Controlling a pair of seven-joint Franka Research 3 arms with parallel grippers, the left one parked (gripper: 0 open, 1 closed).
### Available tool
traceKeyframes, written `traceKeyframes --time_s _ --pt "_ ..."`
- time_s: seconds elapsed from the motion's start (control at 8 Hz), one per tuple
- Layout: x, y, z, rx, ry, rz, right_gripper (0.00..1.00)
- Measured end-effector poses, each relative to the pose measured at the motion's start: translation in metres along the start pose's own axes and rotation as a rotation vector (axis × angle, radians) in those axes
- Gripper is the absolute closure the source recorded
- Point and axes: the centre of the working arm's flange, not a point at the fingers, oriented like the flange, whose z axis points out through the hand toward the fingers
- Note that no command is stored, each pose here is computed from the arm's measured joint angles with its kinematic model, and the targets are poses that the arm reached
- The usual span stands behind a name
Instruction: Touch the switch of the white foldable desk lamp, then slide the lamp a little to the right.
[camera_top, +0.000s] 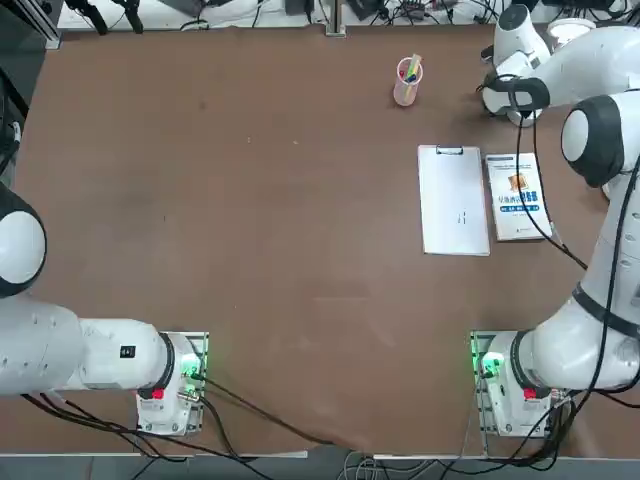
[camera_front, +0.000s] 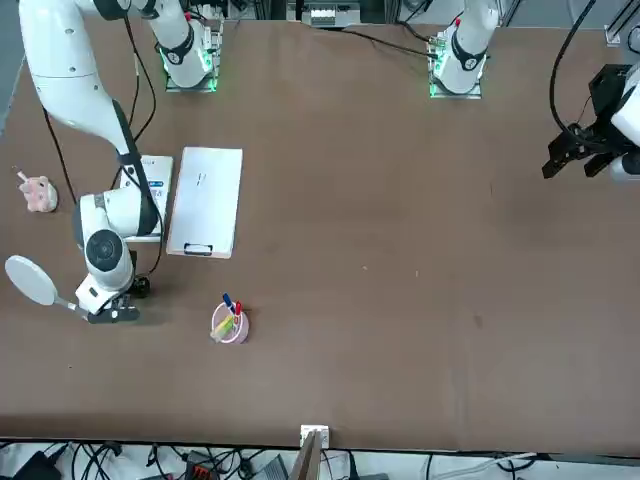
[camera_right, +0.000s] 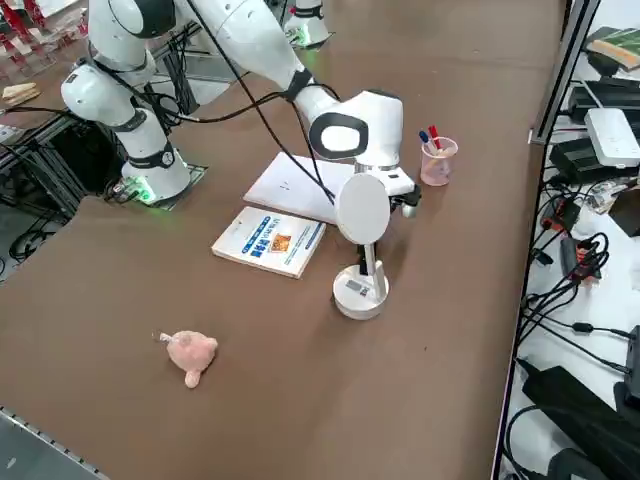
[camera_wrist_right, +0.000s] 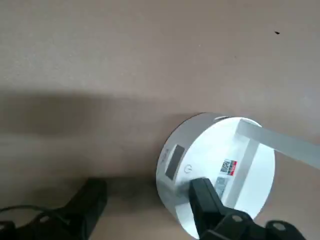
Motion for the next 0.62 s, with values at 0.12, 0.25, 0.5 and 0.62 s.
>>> traceKeyframes --time_s 0.12,0.25,0.5,0.62 --pt "0.000 -0.001 -0.001 0.003 0.000 0.002 0.00" --pt "0.001 -0.001 -0.001 0.004 0.001 0.001 0.00" --pt "0.005 0.000 -0.010 0.003 0.014 -0.057 0.00" --pt "0.008 0.005 -0.025 -0.005 0.018 -0.091 0.00"
